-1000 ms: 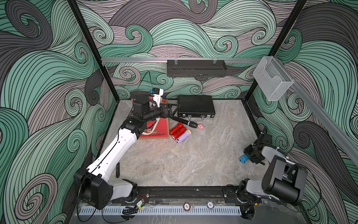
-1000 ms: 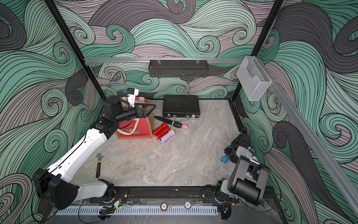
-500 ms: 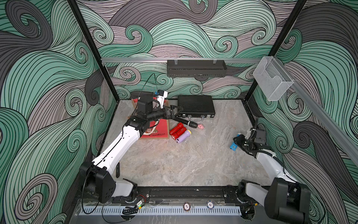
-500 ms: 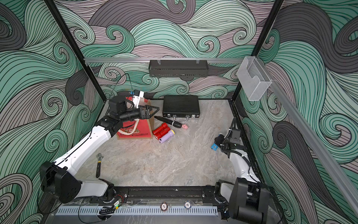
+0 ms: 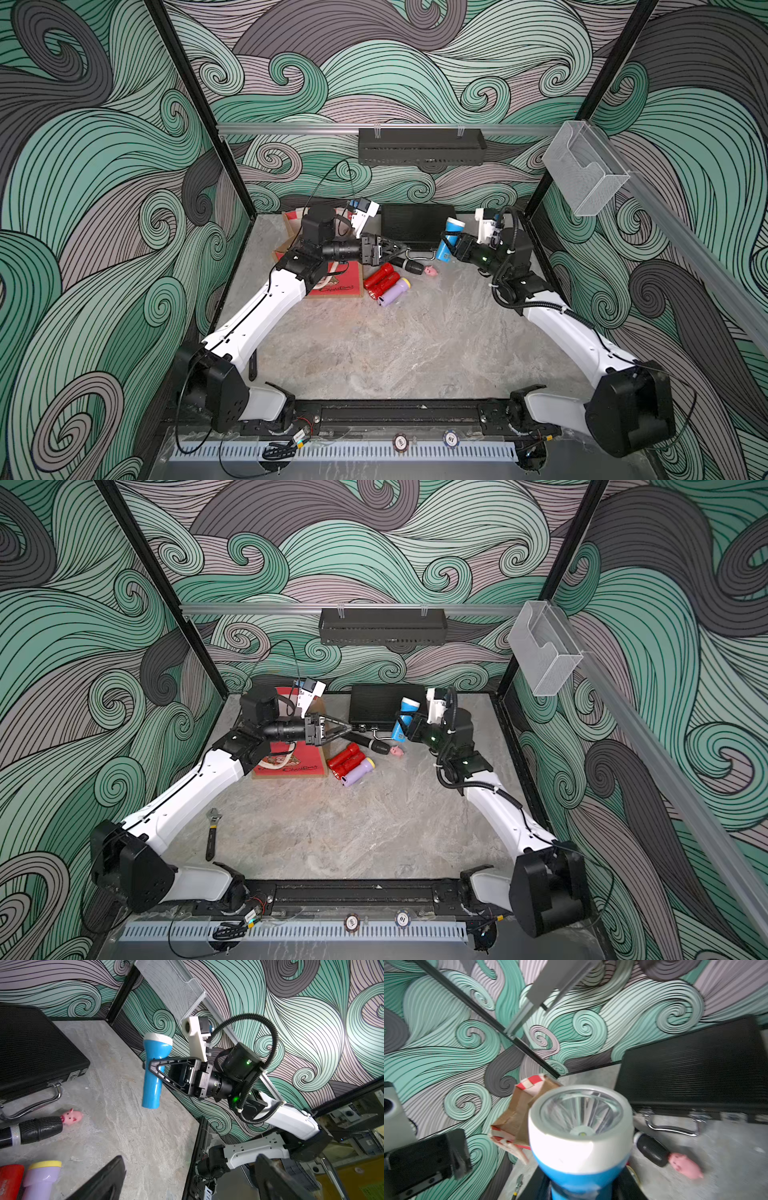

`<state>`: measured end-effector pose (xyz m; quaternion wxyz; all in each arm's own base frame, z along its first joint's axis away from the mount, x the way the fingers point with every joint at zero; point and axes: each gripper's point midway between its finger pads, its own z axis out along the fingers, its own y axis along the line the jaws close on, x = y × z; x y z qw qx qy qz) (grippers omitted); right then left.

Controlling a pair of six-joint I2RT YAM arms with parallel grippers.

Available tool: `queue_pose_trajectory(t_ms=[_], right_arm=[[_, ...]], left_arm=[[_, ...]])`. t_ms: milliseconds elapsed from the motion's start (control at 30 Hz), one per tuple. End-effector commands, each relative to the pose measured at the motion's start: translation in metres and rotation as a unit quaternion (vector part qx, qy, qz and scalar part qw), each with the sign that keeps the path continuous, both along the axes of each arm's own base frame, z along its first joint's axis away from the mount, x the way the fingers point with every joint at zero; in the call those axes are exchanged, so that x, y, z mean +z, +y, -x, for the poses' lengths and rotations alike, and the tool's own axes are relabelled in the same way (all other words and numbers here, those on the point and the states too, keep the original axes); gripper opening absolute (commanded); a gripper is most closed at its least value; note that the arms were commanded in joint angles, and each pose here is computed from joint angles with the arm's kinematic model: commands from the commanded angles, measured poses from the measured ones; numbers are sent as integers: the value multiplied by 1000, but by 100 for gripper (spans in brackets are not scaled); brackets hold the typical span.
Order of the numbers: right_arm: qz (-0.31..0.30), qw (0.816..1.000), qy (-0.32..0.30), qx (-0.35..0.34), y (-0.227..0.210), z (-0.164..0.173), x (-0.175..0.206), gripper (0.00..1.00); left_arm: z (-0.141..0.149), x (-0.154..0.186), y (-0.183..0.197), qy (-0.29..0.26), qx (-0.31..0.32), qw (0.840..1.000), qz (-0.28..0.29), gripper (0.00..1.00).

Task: Put the flashlights into the tote bags
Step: Pick up the flashlight from the center of the board.

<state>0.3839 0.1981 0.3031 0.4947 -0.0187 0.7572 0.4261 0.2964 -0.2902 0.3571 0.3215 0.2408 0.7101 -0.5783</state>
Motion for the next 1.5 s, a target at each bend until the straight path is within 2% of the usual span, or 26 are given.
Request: queue_pose_trajectory(t_ms=[0, 167, 300, 400, 600, 767, 833, 1033, 1100, 1367, 1400, 1467], right_arm=[[-54, 995, -71, 54, 35, 10, 57, 0], [-74, 991, -86, 72, 54, 24, 80, 0], [-100, 990, -71, 68, 58, 30, 83, 0], [-103, 991, -58, 70, 64, 36, 81, 0], [-123, 989, -36, 78, 75, 40, 75, 0], [-128, 987, -39, 83, 79, 41, 74, 0], [-131, 987, -40, 88, 81, 42, 75, 0], [-136, 985, -32, 99, 87, 43, 71, 0], [-139, 985, -28, 100, 88, 44, 67, 0], [-124, 988, -22, 94, 87, 43, 58, 0], [-120, 988, -21, 91, 87, 43, 56, 2], [-116, 989, -22, 90, 87, 43, 56, 13]], left_arm=[[9, 20, -6, -21, -28, 999, 23, 99], [0, 25, -2, -44, 6, 999, 17, 93], [-16, 24, 4, -75, 60, 995, 5, 80], [-27, 23, 7, -89, 91, 992, -3, 77], [-26, 19, -12, -104, 69, 992, -7, 77], [-21, 20, -23, -109, 55, 993, -7, 72], [-28, 7, -28, -100, 60, 993, -17, 70], [-35, 3, -34, -100, 63, 993, -22, 64], [-37, 2, -36, -100, 63, 993, -22, 57], [-37, 2, -37, -98, 62, 993, -26, 17], [-37, 2, -36, -99, 65, 993, -28, 12], [-37, -1, -33, -98, 72, 992, -38, 5]])
